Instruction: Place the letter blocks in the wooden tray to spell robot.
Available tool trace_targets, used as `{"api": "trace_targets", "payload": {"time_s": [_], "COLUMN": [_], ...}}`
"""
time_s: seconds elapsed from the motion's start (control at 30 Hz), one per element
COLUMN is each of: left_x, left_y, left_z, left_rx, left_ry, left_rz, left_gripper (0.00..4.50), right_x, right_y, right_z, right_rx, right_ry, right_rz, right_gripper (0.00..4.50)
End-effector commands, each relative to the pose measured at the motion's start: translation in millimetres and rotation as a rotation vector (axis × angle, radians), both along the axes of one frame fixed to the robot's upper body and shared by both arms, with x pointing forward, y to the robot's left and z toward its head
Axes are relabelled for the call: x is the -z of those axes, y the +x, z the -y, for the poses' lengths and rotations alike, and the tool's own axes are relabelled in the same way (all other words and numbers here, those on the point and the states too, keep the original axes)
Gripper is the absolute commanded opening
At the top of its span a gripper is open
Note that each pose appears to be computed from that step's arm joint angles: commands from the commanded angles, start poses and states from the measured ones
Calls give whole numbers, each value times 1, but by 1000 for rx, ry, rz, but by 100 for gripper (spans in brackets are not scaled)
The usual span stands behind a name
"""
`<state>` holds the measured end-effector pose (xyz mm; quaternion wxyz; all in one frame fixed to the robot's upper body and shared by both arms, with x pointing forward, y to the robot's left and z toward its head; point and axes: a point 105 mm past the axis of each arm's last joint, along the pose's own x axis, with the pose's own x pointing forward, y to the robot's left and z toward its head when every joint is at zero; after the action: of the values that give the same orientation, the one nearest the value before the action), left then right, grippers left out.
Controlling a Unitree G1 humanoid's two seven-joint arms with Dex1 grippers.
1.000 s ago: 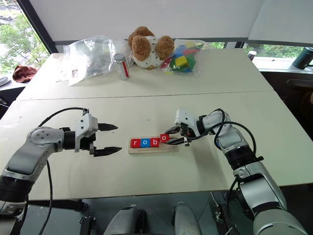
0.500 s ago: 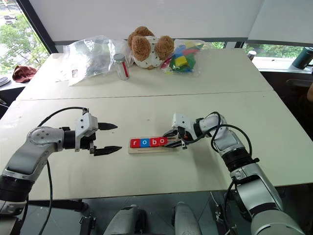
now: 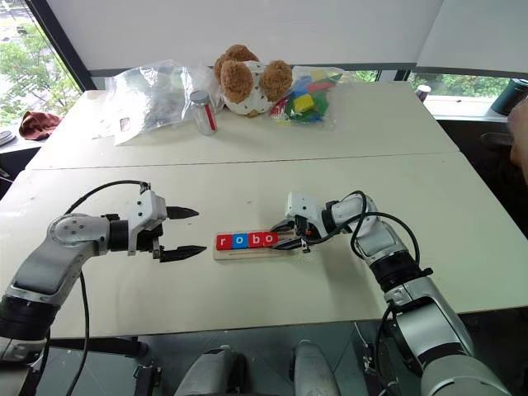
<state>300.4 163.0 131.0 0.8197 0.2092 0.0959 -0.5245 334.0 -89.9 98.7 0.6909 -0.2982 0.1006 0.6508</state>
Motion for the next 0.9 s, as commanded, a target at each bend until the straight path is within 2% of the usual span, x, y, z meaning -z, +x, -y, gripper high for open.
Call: {"api": "trace_targets", "payload": {"time_s": [0.03,0.1,0.27,0.57,0.9], "left_x": [-9,-9,-9,-10,-10], "left_y": [1,1,2,2,6], "left_z": [2,3,3,4,7], "left_rx": [12,12,9,6,18], "left_ry": [-3,-4,-6,-10,-11], "left_rz": [45,45,45,48,52], "left_gripper": [450,450,450,450,450], "right_x": [-7,-6,-12,-32,-21], "right_y": [-1,-2,0,3,-2], "right_z": [-6,-6,-8,-7,-3], "right_rx": [-22,-28,-17,45,35], "right_ry": [12,10,30,97,54], "right_rz": [28,20,39,102,107], "right_gripper": [111,111,360,360,360]}}
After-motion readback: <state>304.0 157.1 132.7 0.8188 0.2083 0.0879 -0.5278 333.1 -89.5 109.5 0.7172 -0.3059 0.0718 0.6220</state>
